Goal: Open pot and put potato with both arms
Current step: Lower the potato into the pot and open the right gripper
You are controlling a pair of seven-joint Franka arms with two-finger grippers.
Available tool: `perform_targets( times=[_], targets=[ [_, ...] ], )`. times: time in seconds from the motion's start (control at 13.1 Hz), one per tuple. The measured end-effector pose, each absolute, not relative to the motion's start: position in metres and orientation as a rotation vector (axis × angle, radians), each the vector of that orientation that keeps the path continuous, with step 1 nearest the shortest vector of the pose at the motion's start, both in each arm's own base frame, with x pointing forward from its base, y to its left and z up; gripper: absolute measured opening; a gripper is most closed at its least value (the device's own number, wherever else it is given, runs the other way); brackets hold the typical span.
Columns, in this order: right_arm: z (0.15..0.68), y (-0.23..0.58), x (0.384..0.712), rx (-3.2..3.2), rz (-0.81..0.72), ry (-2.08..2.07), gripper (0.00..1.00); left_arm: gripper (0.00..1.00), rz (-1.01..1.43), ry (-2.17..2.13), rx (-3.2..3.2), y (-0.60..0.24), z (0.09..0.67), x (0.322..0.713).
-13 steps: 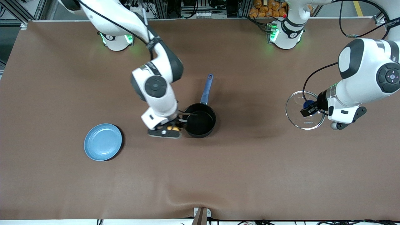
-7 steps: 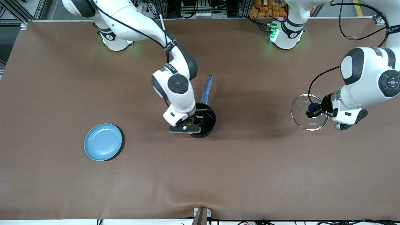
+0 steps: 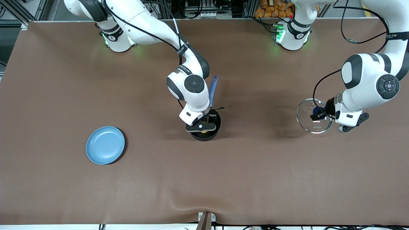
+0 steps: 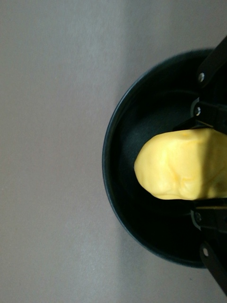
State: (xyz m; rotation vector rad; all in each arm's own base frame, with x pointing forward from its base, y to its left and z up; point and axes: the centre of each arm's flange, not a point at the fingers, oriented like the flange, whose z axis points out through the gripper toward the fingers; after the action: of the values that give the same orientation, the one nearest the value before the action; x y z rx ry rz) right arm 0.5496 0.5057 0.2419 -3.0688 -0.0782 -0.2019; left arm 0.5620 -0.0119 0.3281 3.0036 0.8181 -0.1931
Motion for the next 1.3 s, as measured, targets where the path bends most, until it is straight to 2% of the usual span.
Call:
perform_targets(
  times=[0.77, 0.84, 1.0, 1.3],
  targets=[
    [0.199, 0.505, 0.546, -3.082, -0.179, -0.085, 0.52, 0.61, -0.111, 0.774, 2.996, -0.028, 0.264, 0.561],
    [0.197, 0.505, 0.546, -3.084, -0.177, -0.085, 0.58, 0.61, -0.105, 0.770, 2.995, -0.030, 0.258, 0.562],
    [0.199, 0.506, 0.547, -3.079, -0.184, -0.085, 0.80, 0.61, -0.089, 0.770, 2.991, -0.031, 0.246, 0.562],
    [0.237, 0.512, 0.556, -3.041, -0.243, -0.078, 0.82, 0.61, -0.083, 0.771, 2.990, -0.032, 0.229, 0.558]
  ],
)
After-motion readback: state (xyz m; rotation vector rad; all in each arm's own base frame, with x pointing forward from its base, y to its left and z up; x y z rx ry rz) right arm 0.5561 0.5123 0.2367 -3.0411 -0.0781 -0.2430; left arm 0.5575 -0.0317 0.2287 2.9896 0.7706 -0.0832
